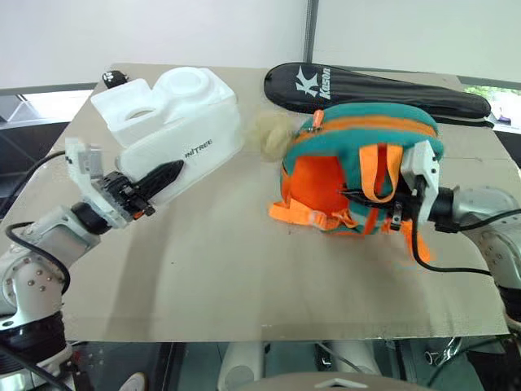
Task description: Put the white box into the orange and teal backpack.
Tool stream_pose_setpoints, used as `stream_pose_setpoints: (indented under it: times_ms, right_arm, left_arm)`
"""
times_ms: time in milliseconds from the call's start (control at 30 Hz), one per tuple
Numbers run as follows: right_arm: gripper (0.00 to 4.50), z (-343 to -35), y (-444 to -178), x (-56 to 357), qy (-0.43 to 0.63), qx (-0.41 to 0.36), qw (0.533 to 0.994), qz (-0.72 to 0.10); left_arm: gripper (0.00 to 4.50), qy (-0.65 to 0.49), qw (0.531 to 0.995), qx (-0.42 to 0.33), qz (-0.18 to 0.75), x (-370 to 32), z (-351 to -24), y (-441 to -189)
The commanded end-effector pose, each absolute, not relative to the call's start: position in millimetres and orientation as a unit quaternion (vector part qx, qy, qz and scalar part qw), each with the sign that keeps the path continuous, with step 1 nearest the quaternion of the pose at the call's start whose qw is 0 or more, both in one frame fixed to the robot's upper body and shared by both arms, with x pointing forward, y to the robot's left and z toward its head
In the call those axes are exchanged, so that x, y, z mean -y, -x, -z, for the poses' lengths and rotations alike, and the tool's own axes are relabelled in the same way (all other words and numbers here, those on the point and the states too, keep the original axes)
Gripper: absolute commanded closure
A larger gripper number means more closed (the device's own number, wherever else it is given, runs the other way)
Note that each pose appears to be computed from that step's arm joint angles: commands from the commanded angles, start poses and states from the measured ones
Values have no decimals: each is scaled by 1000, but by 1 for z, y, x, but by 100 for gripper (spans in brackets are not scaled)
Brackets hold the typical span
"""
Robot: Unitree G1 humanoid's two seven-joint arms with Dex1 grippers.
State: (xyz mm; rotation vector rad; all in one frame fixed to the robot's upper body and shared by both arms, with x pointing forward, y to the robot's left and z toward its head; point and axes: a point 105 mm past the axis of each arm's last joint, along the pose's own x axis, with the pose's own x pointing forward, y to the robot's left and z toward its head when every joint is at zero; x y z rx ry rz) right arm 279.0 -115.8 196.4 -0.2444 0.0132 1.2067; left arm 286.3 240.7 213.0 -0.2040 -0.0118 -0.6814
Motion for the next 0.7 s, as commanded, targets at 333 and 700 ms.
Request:
stream_pose_setpoints:
  times_ms: [333,700]
  right_arm:
    - [450,-210,-283,129,135,19,839,-527]
    - [450,-222,-298,126,87,13,866,-492]
  left_arm:
    - [348,36,876,26,481,-193,-230,-274]
    - [348,8,829,49,557,-192,-264,-251]
